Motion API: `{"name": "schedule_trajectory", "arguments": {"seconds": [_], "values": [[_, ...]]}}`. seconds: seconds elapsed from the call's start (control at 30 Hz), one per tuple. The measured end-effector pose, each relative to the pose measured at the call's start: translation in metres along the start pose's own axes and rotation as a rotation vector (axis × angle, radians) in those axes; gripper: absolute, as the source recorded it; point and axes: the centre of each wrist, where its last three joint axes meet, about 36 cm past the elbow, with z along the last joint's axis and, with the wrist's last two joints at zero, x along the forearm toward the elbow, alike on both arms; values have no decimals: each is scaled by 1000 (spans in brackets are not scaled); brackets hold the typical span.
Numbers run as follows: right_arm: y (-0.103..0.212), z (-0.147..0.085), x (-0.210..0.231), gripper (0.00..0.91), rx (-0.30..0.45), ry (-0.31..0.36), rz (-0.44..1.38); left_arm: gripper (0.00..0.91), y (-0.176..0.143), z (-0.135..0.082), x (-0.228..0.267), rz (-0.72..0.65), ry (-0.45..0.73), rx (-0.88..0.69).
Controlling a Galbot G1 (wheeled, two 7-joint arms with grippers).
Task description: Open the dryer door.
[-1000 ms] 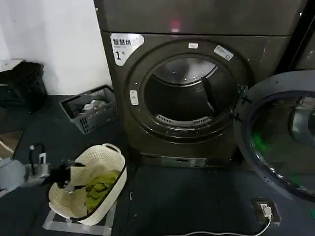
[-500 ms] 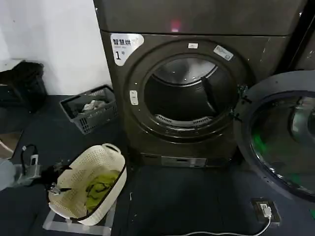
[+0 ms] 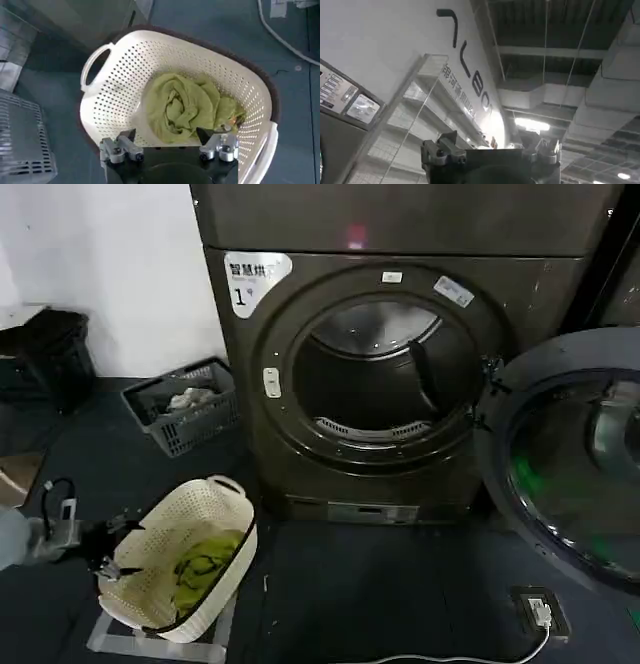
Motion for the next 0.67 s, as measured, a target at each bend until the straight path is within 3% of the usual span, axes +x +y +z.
{"name": "schedule_trajectory", "arguments": {"seconds": [0.67], "values": [[-1,1,6,907,5,5,-1,907,2,8,10,11,36,-48]]}}
